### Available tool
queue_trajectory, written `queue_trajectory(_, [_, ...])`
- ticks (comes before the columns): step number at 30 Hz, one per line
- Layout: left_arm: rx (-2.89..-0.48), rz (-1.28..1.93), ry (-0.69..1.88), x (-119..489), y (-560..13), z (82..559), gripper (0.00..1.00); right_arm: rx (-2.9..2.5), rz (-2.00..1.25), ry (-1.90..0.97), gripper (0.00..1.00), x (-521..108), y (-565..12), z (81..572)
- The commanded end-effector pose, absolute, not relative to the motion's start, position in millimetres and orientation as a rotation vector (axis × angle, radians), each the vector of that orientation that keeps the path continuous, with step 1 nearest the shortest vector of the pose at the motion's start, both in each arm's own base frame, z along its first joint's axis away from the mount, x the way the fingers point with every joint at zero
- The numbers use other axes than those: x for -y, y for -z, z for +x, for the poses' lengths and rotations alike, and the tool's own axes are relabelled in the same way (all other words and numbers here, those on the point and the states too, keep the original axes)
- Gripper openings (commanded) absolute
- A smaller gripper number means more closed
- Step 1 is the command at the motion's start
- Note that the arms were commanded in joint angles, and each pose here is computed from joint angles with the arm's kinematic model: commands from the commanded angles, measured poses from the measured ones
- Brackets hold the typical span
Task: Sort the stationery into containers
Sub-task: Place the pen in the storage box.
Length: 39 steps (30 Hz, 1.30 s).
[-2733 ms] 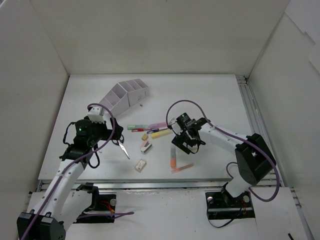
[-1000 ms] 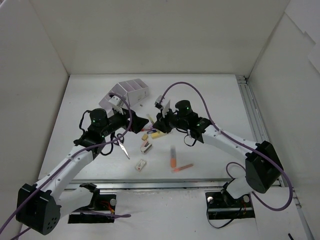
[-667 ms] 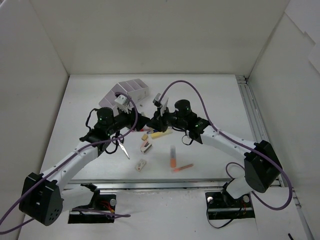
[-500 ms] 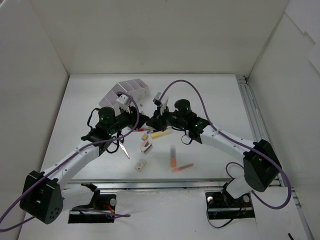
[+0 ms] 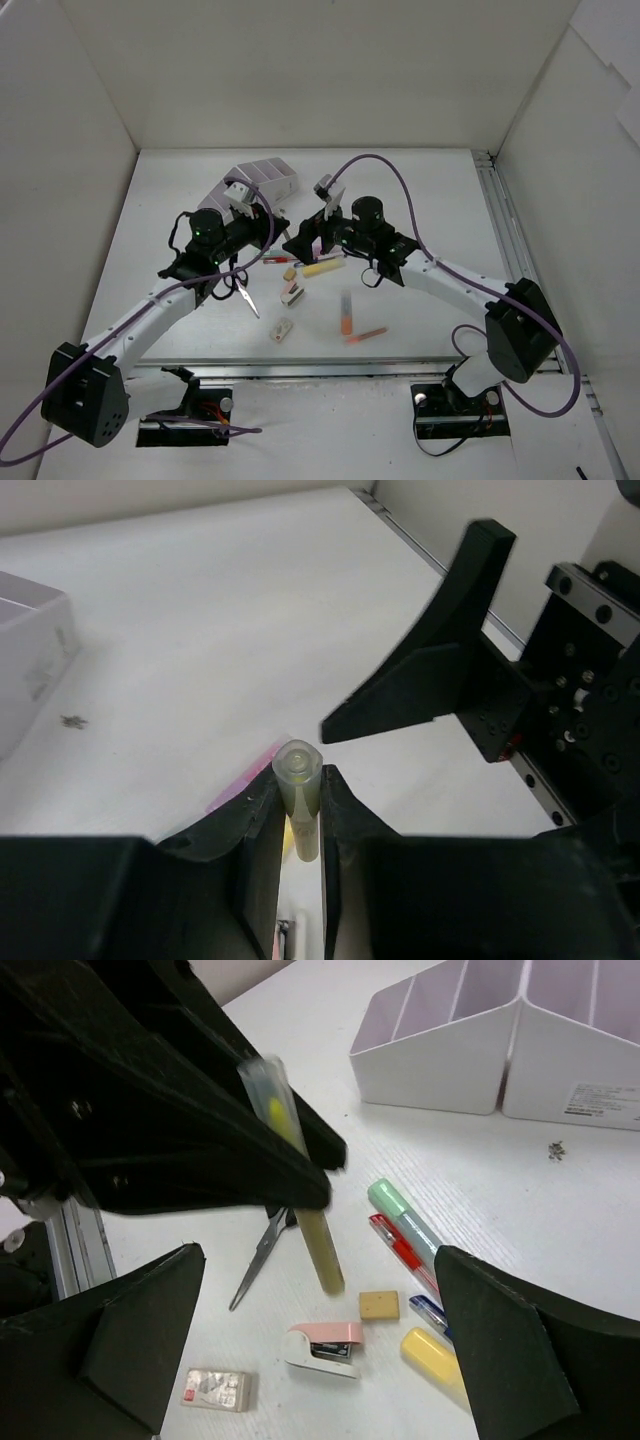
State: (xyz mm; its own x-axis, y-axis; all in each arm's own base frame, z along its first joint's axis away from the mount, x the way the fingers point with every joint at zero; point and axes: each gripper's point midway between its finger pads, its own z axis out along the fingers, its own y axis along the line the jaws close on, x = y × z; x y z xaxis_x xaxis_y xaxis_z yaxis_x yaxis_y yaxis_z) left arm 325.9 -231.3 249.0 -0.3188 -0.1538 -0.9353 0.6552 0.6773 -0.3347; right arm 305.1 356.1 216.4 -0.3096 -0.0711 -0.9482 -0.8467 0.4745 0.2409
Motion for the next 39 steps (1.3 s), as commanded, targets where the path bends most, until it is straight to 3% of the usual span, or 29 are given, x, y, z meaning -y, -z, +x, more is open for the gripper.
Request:
queue_trajectory(1, [-1.477,0.392,0.709,206,-330,348,0.0,-1.562,-0.633,-0.967,0.98,-343,-281,326])
queue_trajectory(6, [-1.427,0.246,0.462,139,-347,391,0.0,-1.594,-0.409,-0.798,0.98,-293,-278,340])
queue_trajectory(13, [-1.349,0.216,0.334,89,-359,454,0.0,-1.763,-0.318,-0.722,0.98,-254,-246,345])
queue_trajectory(20, [-1.416,0.238,0.443,80,-321,532,0.0,-1.88,-0.193,-0.525,0.98,-208,-216,338])
queue_trajectory(26, [-1.48,0.201,0.454,75,-296,558,0.01,-1.977,-0.123,-0.369,0.98,-173,-194,327])
queue_trajectory(27, [-1.483,0.195,0.453,74,-294,560,0.15,-1.997,-0.115,-0.336,0.98,-167,-189,325])
queue_trajectory(31, [-1.528,0.162,0.498,77,-281,563,0.24,-2.101,-0.094,-0.24,0.98,-151,-166,314])
queue_trajectory(36, [-1.611,0.178,0.456,88,-262,559,0.43,-2.099,-0.134,-0.249,0.98,-148,-165,304])
queue_trajectory(38, [-1.608,0.173,0.459,88,-267,551,0.55,-2.14,-0.186,-0.246,0.98,-147,-159,294])
queue_trajectory(39, [-1.629,0.152,0.461,86,-258,546,0.7,-2.153,-0.247,-0.258,0.98,-151,-158,290])
